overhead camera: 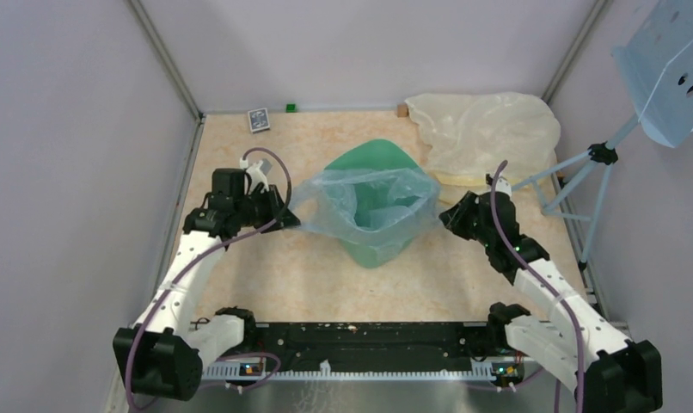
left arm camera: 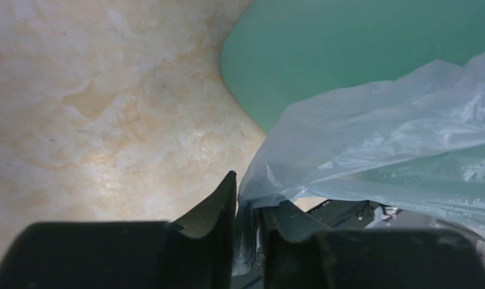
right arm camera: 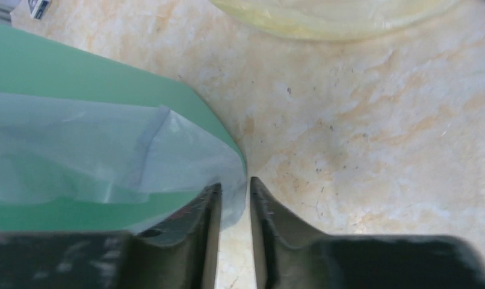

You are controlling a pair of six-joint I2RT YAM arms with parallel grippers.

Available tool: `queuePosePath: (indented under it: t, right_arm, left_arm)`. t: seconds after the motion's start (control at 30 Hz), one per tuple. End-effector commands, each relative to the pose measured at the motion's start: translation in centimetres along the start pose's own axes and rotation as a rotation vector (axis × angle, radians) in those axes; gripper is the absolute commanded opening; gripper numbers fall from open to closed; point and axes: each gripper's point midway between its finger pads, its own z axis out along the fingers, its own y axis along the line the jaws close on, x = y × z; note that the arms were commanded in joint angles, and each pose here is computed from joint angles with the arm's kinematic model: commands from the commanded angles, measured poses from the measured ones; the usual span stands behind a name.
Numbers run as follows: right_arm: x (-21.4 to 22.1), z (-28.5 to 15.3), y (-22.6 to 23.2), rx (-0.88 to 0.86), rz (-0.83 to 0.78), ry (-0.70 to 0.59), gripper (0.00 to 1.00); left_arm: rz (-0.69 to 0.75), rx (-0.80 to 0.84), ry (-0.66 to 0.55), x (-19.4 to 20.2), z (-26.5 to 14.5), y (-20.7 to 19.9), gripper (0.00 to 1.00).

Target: Put the trash bags into the trash bin

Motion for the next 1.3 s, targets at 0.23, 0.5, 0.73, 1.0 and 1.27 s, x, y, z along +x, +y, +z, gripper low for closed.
queuePosePath:
  t: [0.23,0.5,0.73,1.0,1.27]
  right_arm:
    - [-7.5,-6.2,5.6,-0.209,-0.402,-0.246,0.4]
    - [-10.1,-11.0,14.6,-0.584,-0.839,-0.321,0.45]
    - [-10.3,-11.5,20.7,-0.859,-1.028,-0.174,0.52]
    - [-8.6,-8.5,23.3,-0.934,-1.168,-0.015,0.57]
    - [-6.0,-4.6,23.0,-0.894,-1.263,0.115,0.52]
  left_arm:
    - [0.163,-0.145,-0.325,-6.0,-5.3,-0.5,0.59]
    - [0.509,0.106,-0.494,-6.7,-7.9,-6.0,0.84]
    - [0.634,0.184,-0.59,-7.8,-6.9,-6.8,0.84]
    - [0.633,0.245,-0.45,-7.4,-4.0,-6.5,0.8]
    - [0.555,0.25,-0.407,-7.7,-2.2,-5.7,0.55]
